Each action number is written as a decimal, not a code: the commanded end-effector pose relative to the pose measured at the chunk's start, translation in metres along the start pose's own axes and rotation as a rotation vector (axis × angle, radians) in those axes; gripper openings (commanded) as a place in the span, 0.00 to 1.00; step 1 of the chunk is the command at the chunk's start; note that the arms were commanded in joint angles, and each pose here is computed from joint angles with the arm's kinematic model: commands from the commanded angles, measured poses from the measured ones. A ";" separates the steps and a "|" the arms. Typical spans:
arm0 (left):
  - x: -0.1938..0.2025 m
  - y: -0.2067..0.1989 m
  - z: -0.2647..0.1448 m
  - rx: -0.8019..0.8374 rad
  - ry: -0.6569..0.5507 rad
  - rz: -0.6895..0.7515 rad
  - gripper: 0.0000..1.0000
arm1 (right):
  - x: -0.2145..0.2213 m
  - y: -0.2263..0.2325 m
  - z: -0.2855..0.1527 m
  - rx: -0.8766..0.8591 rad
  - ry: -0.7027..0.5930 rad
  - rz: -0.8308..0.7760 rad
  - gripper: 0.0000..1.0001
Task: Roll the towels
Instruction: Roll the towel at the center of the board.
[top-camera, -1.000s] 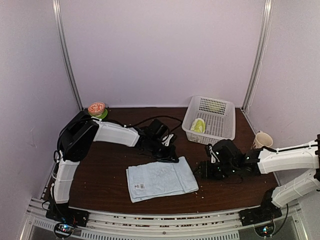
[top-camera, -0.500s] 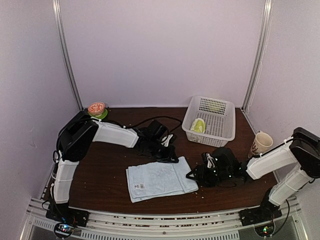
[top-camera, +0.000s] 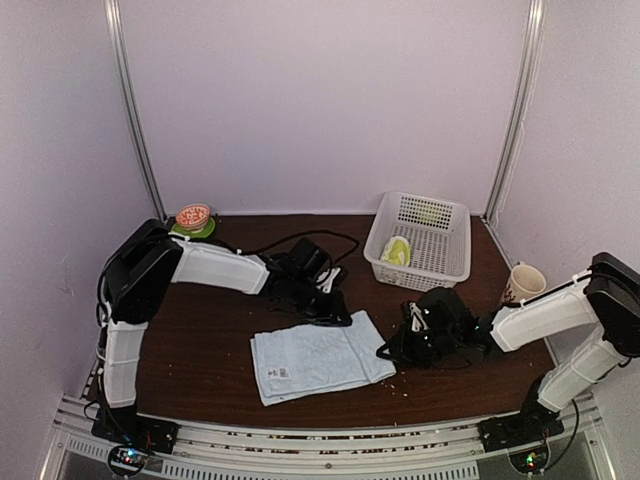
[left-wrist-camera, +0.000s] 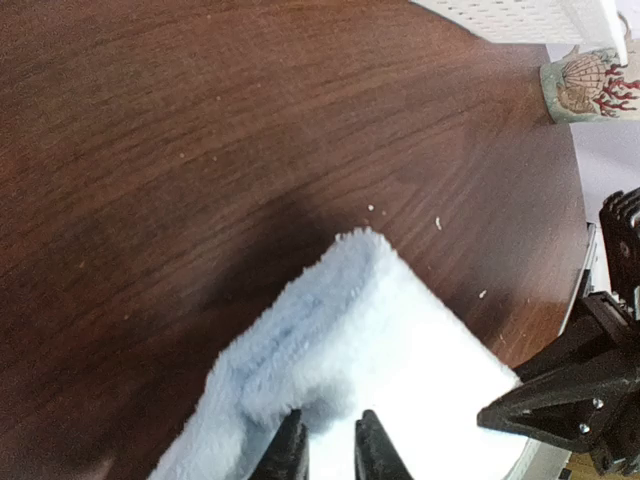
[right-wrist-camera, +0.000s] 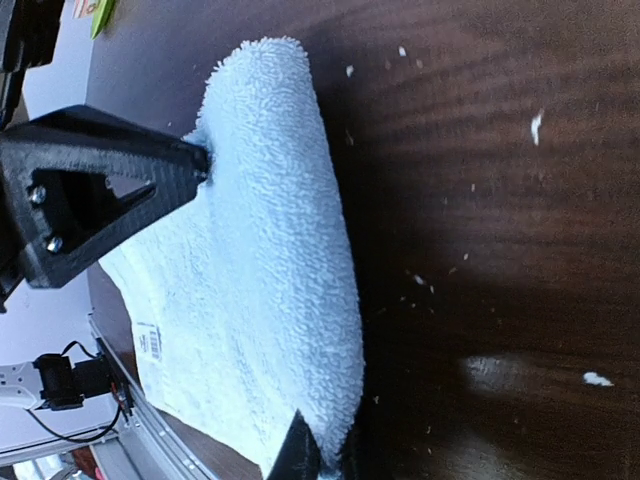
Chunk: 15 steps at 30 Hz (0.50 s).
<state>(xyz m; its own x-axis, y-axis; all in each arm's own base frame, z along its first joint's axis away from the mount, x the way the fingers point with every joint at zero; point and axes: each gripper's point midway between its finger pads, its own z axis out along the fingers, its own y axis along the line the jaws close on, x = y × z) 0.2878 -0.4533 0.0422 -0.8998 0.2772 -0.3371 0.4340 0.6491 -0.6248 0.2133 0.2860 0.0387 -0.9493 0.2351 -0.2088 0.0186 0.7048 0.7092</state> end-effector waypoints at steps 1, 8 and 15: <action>-0.008 -0.014 -0.038 -0.033 -0.051 0.035 0.19 | -0.011 -0.030 -0.019 0.284 -0.012 -0.154 0.00; 0.013 -0.005 -0.068 -0.095 -0.060 0.028 0.21 | -0.019 -0.023 -0.024 0.460 -0.022 -0.313 0.00; 0.052 0.036 -0.068 -0.201 -0.023 -0.023 0.18 | -0.018 0.002 -0.016 0.532 -0.041 -0.430 0.00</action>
<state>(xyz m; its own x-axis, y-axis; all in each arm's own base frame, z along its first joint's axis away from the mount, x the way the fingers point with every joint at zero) 0.2583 -0.3879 0.0742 -0.8958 0.2497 -0.3678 0.4237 0.7298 -0.5365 0.2227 0.2796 0.0531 -0.9165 -0.0485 -0.3970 -0.1679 0.9476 0.2719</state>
